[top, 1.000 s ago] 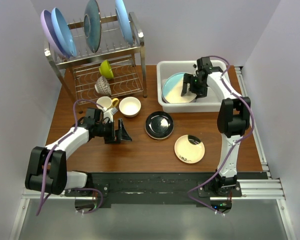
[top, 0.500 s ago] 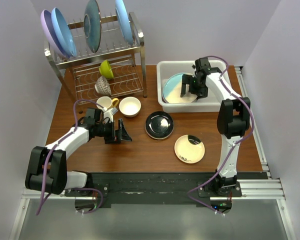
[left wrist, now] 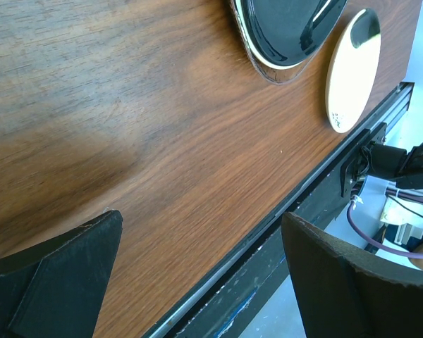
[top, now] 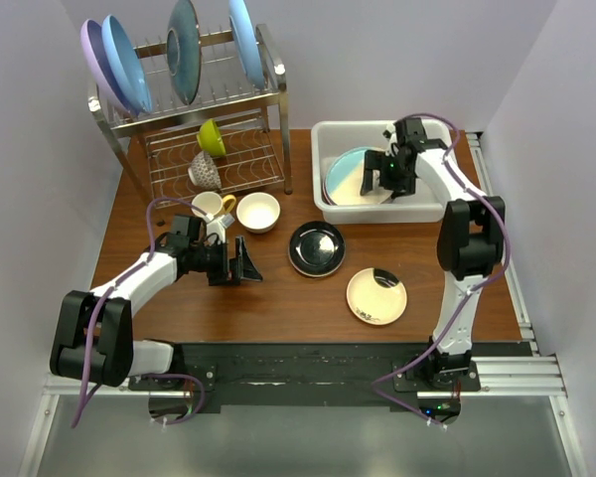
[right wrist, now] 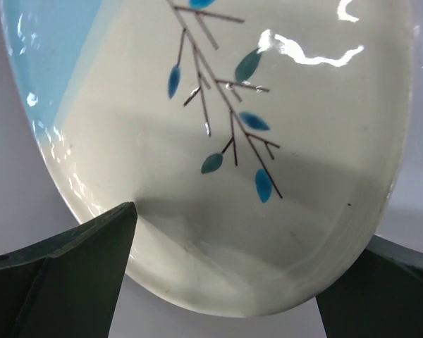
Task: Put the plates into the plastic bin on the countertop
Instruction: Place the plate in the plastic bin.
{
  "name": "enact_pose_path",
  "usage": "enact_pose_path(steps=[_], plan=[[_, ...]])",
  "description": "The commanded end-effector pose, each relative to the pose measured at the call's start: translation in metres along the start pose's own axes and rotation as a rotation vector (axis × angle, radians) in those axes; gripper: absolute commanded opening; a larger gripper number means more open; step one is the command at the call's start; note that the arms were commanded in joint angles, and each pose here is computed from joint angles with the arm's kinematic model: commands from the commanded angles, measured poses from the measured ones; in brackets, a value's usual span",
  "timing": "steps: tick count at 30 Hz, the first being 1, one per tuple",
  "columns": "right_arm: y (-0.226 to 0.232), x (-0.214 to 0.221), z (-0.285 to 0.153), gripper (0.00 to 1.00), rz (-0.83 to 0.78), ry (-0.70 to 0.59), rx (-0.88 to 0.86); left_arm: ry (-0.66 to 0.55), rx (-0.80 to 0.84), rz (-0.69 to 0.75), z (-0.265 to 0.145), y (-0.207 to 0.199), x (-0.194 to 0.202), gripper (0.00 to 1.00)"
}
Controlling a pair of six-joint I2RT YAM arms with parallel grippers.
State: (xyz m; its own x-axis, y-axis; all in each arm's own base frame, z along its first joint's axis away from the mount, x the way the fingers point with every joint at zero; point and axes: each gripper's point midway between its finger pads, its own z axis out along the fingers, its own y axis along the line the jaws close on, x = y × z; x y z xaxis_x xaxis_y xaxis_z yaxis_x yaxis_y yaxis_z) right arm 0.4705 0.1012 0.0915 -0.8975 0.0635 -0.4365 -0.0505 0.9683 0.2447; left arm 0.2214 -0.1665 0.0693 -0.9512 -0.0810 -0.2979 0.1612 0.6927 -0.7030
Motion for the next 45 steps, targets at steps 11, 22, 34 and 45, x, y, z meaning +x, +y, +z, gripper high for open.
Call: enact_pose_path(steps=[11, 22, 34, 45], plan=[[0.067, -0.005, -0.039, 0.98, 0.022, -0.038, -0.39, -0.002, 0.039, 0.042, 0.002, -0.006, 0.001, 1.0], [0.046, -0.005, -0.07, 0.98, 0.072, 0.064, -0.209, -0.005, 0.043, 0.043, 0.003, -0.007, 0.0, 1.0], [0.06, -0.027, -0.114, 0.98, 0.048, -0.077, -0.247, -0.006, 0.053, 0.046, 0.003, -0.008, 0.0, 1.0], [0.076, -0.012, -0.162, 0.98, 0.052, -0.17, -0.307, -0.032, 0.073, 0.074, -0.003, -0.018, -0.005, 1.0]])
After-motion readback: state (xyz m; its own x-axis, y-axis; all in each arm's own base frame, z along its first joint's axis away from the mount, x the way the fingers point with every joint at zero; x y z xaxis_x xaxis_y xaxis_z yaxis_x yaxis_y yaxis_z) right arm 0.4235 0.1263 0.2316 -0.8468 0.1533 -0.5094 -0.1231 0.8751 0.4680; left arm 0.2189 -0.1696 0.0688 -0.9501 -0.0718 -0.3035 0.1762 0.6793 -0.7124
